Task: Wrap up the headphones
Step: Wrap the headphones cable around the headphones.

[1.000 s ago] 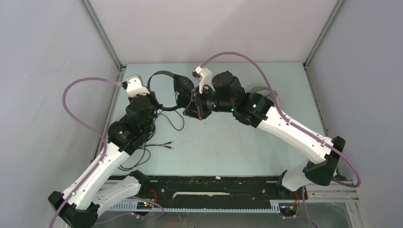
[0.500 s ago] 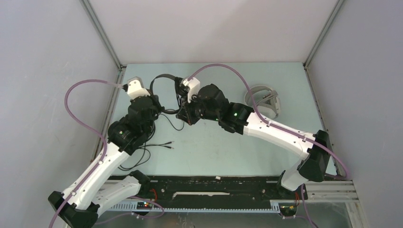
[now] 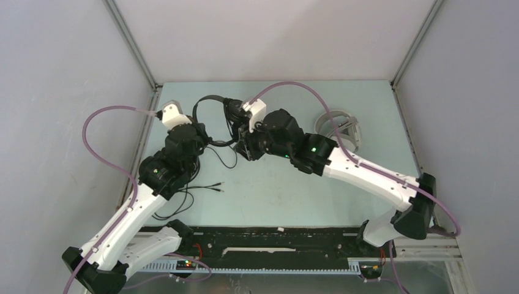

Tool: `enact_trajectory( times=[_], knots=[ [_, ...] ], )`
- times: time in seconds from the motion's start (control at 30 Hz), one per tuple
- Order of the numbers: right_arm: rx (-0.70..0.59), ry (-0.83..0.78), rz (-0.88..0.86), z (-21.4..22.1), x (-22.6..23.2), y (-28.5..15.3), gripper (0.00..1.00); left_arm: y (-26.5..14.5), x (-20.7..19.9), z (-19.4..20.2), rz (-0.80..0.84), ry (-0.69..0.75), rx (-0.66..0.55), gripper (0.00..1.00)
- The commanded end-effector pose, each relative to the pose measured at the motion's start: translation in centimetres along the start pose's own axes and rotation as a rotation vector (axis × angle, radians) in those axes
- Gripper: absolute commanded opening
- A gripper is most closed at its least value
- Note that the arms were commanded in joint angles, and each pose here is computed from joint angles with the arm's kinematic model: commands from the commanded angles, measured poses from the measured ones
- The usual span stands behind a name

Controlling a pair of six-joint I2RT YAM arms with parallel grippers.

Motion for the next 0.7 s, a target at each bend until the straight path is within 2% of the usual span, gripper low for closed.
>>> enact_trajectory(
  times=[0.0, 0.1, 0.2, 0.43, 0.67],
  knots=[
    [-0.02, -0.018, 0.016, -1.6, 0.2, -4.3, 0.31, -0.3, -1.2, -2.0, 0.04, -0.141, -0.075, 0.0],
    [-0.035, -0.024, 0.007, -2.1, 0.4, -5.4, 0.35, -0.2, -1.5, -2.1, 0.048, -0.147, -0.073, 0.0],
    [-0.06, -0.022, 0.011, -2.6, 0.4, -6.0, 0.35, -0.2, -1.7, -2.2, 0.048, -0.15, -0.07, 0.0],
    [-0.131, -0.03, -0.04, -3.9, 1.4, -5.9, 0.22, -0.4, -1.4, -2.1, 0.04, -0.172, -0.063, 0.0],
    [-0.11, -0.014, -0.077, -2.6, 2.3, -4.2, 0.22, -1.0, -1.5, -2.9, 0.052, -0.196, -0.078, 0.0]
  ],
)
Point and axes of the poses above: each gripper's point midway between its finger pads, its own y axis out along the fingers, its own x axis along the line the jaws close on, z = x × y, the point moved 3 cm from there along -y, back along the fingers, and after that the axes turned 9 degrees about -y, right-handed, at the moved point
